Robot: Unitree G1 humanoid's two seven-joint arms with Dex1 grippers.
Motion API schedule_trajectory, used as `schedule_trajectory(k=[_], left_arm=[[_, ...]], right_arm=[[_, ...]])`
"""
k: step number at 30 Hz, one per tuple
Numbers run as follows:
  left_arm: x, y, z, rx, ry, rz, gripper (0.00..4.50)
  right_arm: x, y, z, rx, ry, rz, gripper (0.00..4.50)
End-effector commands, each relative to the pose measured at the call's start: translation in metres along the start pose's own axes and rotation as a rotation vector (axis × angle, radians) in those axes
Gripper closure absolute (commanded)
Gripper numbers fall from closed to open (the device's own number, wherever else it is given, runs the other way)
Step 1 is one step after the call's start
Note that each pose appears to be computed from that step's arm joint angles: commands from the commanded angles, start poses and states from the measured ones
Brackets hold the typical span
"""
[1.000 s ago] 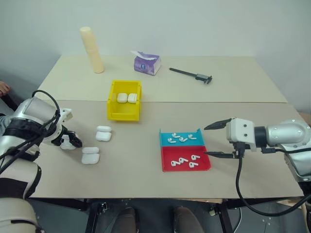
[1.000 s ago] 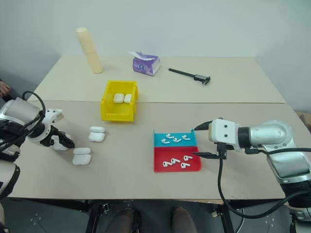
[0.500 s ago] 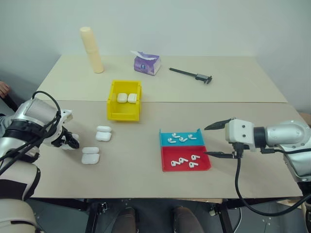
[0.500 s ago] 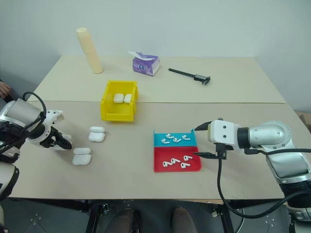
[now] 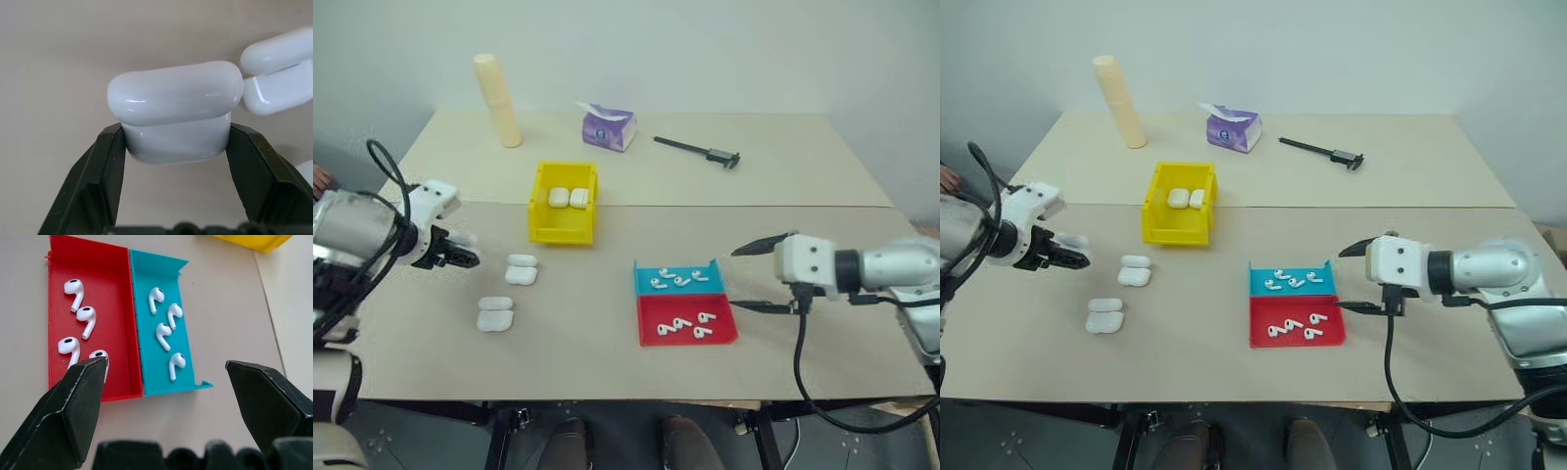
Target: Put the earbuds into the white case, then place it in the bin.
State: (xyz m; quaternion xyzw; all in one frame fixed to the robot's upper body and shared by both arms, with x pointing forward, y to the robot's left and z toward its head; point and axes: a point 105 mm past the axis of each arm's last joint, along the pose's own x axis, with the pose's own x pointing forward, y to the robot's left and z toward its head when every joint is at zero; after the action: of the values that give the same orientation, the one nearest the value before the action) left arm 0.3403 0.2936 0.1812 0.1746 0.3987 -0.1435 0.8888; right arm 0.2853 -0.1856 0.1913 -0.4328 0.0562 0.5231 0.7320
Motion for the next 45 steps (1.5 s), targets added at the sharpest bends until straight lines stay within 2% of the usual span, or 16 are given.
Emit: schedule_trajectory(k=[1, 3, 5, 11, 17, 21, 27, 30, 32, 40, 41, 42, 45], left_arm=[[-0.029, -0.012, 0.036, 0.154, -0.304, 0.038, 1.70], [-0.041, -0.039, 0.046, 0.232, -0.567, -0.044, 1.70], [-0.047, -0.060, 0.043, 0.262, -0.721, -0.102, 1.70], [-0.042, -0.120, 0.025, 0.333, -0.974, -0.287, 1.70], [-0.046, -0.155, 0.014, 0.328, -1.168, -0.403, 1.70], [-0.039, -0.169, 0.006, 0.301, -1.200, -0.445, 1.70], [-0.027, -0.193, -0.006, 0.318, -1.172, -0.543, 1.70], [-0.024, -0.200, -0.009, 0.342, -1.168, -0.554, 1.70], [-0.025, -0.201, -0.009, 0.360, -1.167, -0.551, 1.70], [-0.024, -0.203, -0.011, 0.412, -1.152, -0.531, 1.70], [-0.024, -0.203, -0.011, 0.412, -1.149, -0.526, 1.70], [-0.024, -0.203, -0.011, 0.412, -1.148, -0.524, 1.70], [-0.023, -0.203, -0.011, 0.412, -1.146, -0.520, 1.70]], right_arm=[[-0.017, -0.012, 0.024, -0.055, -0.006, -0.006, 0.00], [-0.018, -0.011, 0.033, -0.076, 0.022, 0.052, 0.00], [-0.017, -0.006, 0.038, -0.099, 0.052, 0.114, 0.00], [-0.002, 0.009, 0.039, -0.113, 0.173, 0.300, 0.00], [0.015, 0.020, 0.035, -0.087, 0.262, 0.369, 0.00], [0.022, 0.023, 0.032, -0.067, 0.304, 0.368, 0.00], [0.035, 0.033, 0.024, -0.073, 0.379, 0.374, 0.00], [0.043, 0.039, 0.025, -0.077, 0.384, 0.378, 0.64], [0.047, 0.042, 0.025, -0.074, 0.390, 0.373, 1.31], [0.058, 0.051, 0.023, -0.082, 0.412, 0.378, 1.31], [0.059, 0.052, 0.023, -0.083, 0.409, 0.383, 1.70], [0.061, 0.053, 0.024, -0.080, 0.404, 0.381, 1.90], [0.065, 0.055, 0.026, -0.084, 0.398, 0.384, 1.90]])
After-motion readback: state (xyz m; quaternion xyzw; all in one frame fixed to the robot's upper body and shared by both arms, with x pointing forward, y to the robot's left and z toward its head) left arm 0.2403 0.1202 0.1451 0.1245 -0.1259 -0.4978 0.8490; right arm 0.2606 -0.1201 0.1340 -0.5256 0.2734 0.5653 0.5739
